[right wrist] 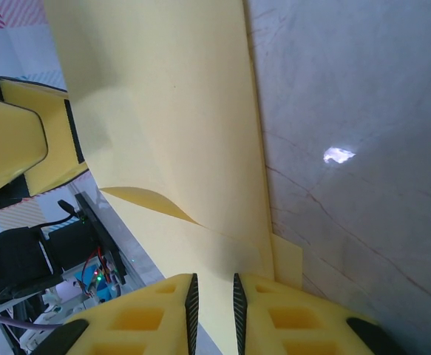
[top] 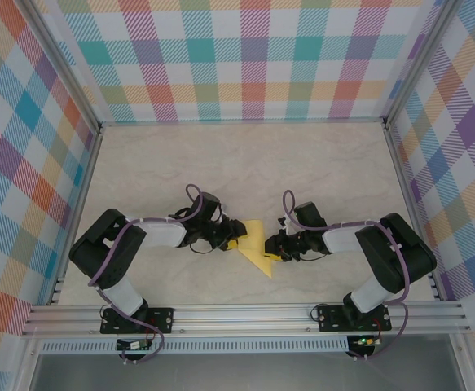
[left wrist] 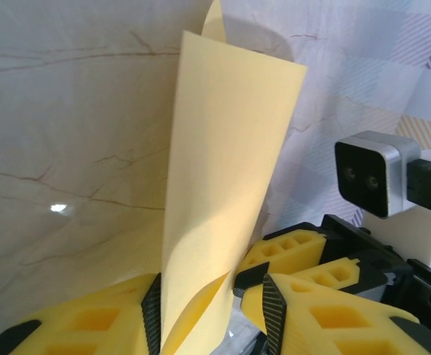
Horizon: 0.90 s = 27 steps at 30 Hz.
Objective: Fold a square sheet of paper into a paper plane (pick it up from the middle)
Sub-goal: Fold the wing for the fifth time at the center of the table.
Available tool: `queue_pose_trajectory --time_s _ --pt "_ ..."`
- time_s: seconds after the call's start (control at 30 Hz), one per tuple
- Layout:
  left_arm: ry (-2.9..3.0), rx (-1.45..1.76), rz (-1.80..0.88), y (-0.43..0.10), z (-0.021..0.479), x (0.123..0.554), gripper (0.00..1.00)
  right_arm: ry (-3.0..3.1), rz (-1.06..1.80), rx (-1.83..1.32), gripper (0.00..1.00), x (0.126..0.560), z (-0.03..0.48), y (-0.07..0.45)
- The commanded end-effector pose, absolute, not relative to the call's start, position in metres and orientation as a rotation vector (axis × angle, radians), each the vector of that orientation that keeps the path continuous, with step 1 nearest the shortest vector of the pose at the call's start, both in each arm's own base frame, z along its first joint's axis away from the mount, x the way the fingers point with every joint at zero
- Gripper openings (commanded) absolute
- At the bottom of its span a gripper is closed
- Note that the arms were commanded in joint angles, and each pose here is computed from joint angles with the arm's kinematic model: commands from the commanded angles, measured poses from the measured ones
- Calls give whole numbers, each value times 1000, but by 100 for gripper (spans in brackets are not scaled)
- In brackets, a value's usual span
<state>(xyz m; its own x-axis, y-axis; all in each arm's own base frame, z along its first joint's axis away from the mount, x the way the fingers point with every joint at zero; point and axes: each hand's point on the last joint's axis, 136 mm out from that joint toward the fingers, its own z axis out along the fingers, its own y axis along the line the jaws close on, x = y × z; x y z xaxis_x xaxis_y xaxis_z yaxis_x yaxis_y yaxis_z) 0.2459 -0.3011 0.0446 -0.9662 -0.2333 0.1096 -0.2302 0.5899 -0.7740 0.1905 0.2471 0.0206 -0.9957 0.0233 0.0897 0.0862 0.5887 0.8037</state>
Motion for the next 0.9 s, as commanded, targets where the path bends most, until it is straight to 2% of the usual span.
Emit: queue_pose_trajectory --time_s 0.0,0.2,0.43,0.53,0.73,0.8,0.87 --pt "2790 -405 -1393 -305 49 246 38 -2863 -1206 -167 23 193 -15 229" --pt "2813 -420 -1332 -301 42 247 32 -2876 -1255 -136 26 198 -3 233" --pt "2805 -456 -1248 -294 42 254 7 -2936 -1300 -57 31 209 23 235" --pt "2791 -490 -1198 -289 45 258 2 -3002 -1299 -33 34 214 36 231" --pt "2757 -578 -1119 -276 49 261 1 -3197 -1260 101 46 216 61 222" --pt "2758 -588 -1119 -276 50 262 1 -3275 -1229 240 52 212 69 227" --pt "2752 -603 -1118 -276 51 262 1 -3367 -1180 430 53 207 76 235"
